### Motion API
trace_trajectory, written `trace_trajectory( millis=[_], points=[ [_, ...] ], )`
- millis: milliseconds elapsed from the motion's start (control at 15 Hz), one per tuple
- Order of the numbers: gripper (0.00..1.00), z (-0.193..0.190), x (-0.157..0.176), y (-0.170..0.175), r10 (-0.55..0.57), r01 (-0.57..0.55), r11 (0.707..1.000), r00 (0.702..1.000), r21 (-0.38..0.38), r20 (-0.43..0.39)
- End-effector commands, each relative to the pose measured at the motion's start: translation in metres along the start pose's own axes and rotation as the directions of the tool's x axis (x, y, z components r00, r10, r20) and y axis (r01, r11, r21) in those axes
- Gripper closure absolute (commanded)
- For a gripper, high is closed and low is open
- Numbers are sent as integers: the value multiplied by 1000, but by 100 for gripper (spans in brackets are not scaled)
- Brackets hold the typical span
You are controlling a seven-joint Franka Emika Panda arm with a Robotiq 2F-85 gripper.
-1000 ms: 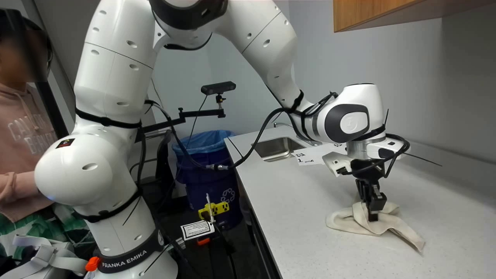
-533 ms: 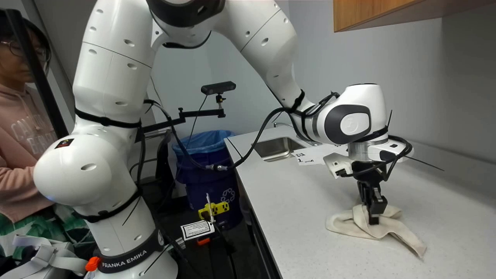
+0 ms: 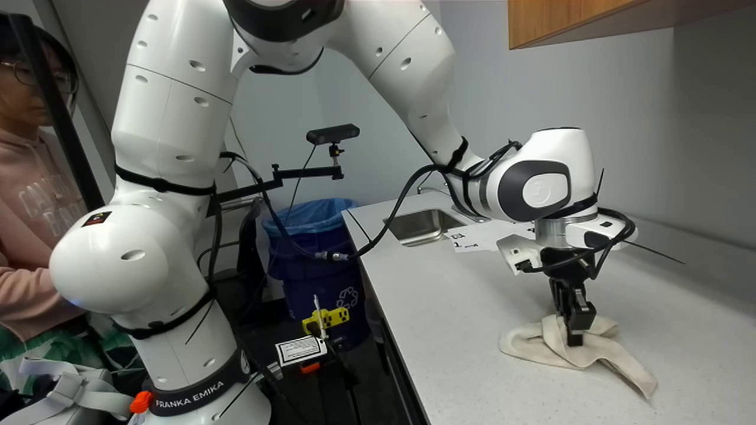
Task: Wipe the counter with the white cloth
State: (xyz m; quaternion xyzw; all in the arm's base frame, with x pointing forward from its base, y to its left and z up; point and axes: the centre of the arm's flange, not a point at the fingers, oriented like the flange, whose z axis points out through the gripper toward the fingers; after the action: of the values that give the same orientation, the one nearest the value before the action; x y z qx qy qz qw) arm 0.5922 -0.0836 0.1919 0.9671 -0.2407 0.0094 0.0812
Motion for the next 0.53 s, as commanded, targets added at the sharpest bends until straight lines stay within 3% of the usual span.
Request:
trace_trajectory(
  millis=[0,467],
  points=[
    [97,9,17,21,43,-43,999,999,-4,7],
    [97,26,31,67,166,-165,986,985,-9,48]
  ],
)
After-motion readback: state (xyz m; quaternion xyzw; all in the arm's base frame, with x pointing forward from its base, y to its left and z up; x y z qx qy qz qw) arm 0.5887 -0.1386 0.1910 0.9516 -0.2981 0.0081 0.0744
